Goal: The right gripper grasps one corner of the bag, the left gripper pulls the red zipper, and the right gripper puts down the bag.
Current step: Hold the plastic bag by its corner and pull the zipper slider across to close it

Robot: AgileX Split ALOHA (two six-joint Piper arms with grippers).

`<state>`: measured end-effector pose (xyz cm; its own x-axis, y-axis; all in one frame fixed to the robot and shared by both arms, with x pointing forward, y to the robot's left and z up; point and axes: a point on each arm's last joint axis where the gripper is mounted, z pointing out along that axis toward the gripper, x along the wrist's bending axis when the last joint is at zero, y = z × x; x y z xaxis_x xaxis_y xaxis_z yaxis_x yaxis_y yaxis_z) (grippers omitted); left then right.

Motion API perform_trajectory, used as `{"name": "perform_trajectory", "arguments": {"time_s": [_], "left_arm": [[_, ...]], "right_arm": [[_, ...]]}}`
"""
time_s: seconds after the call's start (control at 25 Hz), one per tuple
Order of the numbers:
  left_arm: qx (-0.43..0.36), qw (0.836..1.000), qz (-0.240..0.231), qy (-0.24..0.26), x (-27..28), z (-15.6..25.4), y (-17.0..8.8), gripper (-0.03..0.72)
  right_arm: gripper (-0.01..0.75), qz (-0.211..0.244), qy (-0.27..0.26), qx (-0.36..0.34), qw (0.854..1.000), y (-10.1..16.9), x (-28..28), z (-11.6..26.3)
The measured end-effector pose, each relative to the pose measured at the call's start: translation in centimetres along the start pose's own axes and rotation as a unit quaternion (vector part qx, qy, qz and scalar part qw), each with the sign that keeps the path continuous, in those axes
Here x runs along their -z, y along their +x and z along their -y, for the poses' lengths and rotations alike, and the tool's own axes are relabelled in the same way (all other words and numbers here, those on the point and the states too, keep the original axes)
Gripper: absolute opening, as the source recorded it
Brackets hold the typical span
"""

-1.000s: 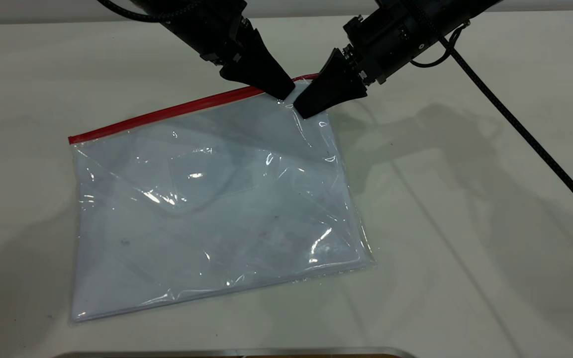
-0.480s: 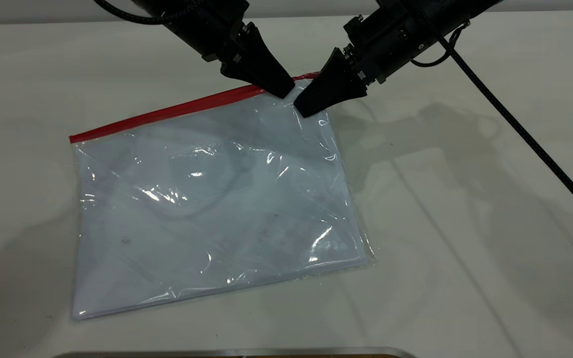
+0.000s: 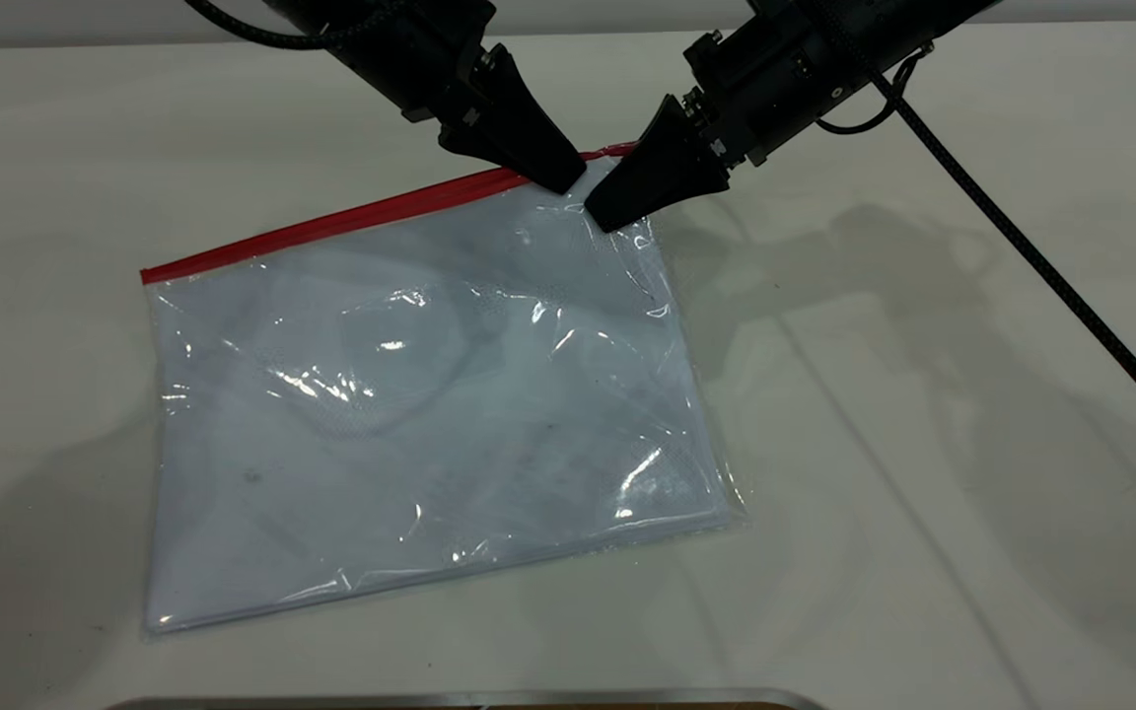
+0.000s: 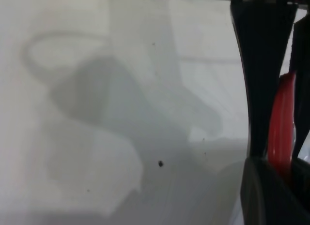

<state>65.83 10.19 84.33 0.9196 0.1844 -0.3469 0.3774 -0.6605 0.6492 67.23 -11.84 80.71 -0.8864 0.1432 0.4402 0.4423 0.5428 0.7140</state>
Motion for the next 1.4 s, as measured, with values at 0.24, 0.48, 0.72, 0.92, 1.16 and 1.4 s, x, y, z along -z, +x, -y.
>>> {"name": "perform_trajectory", "arguments": {"time_s": [0.24, 0.48, 0.72, 0.92, 1.16, 1.4], "left_arm": [[0.019, 0.999, -0.007, -0.03, 0.6, -0.3, 0.5, 0.076], [0.037, 0.998, -0.006, -0.049, 1.2, -0.3, 0.8, 0.073], [0.037, 0.998, -0.002, -0.051, 1.5, -0.3, 0.8, 0.073], [0.036, 0.999, 0.0, -0.037, 1.6, -0.2, 0.7, 0.072], [0.033, 0.999, -0.001, -0.031, 1.7, -0.2, 0.7, 0.072], [0.028, 0.999, -0.002, -0.023, 1.8, -0.2, 0.6, 0.072]], "right_arm": [[0.034, 0.004, -0.034, -0.033, 0.999, -0.8, 1.8, 0.2], [0.034, 0.002, -0.056, -0.044, 0.997, -1.1, 2.7, 0.2], [0.034, 0.001, -0.07, -0.05, 0.996, -1.2, 3.0, 0.1], [0.034, -0.001, -0.073, -0.052, 0.996, -1.2, 3.0, 0.0], [0.034, -0.001, -0.075, -0.052, 0.996, -1.2, 3.0, 0.0], [0.034, -0.002, -0.076, -0.054, 0.996, -1.2, 3.0, 0.1]]}}
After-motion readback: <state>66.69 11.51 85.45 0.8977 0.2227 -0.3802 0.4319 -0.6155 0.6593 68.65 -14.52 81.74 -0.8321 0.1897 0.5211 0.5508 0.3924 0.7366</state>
